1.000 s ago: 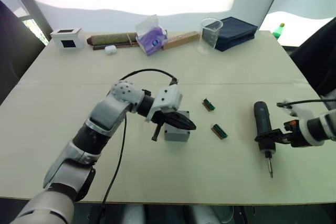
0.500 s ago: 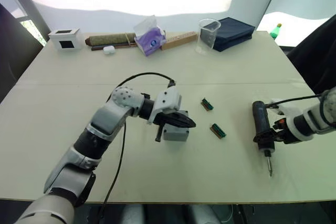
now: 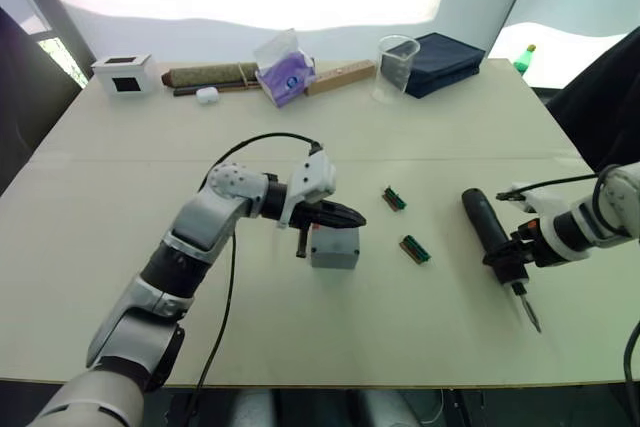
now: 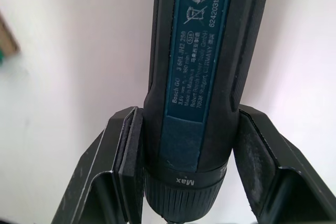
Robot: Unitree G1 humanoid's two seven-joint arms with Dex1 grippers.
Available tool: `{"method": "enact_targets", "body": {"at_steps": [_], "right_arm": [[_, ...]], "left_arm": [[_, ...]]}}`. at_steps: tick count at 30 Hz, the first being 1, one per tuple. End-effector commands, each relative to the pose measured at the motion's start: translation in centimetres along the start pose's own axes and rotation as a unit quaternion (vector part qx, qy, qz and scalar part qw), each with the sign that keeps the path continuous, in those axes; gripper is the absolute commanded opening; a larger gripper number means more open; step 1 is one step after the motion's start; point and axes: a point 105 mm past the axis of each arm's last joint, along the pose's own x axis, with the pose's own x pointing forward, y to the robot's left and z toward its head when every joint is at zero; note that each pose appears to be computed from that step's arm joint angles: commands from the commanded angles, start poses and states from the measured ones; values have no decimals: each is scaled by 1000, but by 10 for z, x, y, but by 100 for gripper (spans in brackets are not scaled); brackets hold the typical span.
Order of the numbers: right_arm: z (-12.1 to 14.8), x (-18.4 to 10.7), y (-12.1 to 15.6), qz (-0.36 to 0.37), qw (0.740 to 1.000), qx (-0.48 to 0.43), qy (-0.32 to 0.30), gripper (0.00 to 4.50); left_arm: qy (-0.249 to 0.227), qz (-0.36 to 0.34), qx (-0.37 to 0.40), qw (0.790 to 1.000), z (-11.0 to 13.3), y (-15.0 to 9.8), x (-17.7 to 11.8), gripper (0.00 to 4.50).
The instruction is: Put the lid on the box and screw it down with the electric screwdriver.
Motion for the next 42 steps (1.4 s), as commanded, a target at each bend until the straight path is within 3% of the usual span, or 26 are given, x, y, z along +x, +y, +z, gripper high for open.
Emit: {"method": "enact_targets", "body": {"at_steps": [1, 3, 6, 9, 12, 16, 25, 32, 42], "right_arm": [[70, -59, 3, 21, 980, 27, -196, 206], [103, -94, 21, 59, 942, -12, -330, 206], [117, -124, 58, 113, 875, -68, -466, 206], [108, -138, 99, 179, 819, -103, -535, 206], [99, -142, 127, 190, 780, -133, -581, 206], [81, -141, 174, 241, 703, -133, -656, 206], [60, -98, 211, 214, 704, -167, -656, 206], [56, -71, 217, 193, 715, -185, -646, 206], [52, -52, 227, 177, 718, -205, -642, 206]], "left_arm": [[-7, 35, 10, 999, 9, 19, -21, 0], [-6, 42, -3, 999, 7, 25, -29, 0], [0, 42, -12, 999, 4, 26, -33, 0], [4, 40, -18, 999, 2, 24, -34, 0], [3, 37, -28, 999, 2, 22, -34, 0], [32, 23, -33, 999, -10, 16, -29, 0], [53, 15, -45, 997, -25, 7, -23, 0], [83, 9, -53, 995, -44, -1, -22, 0], [105, 6, -34, 994, -45, 0, -21, 0]]}}
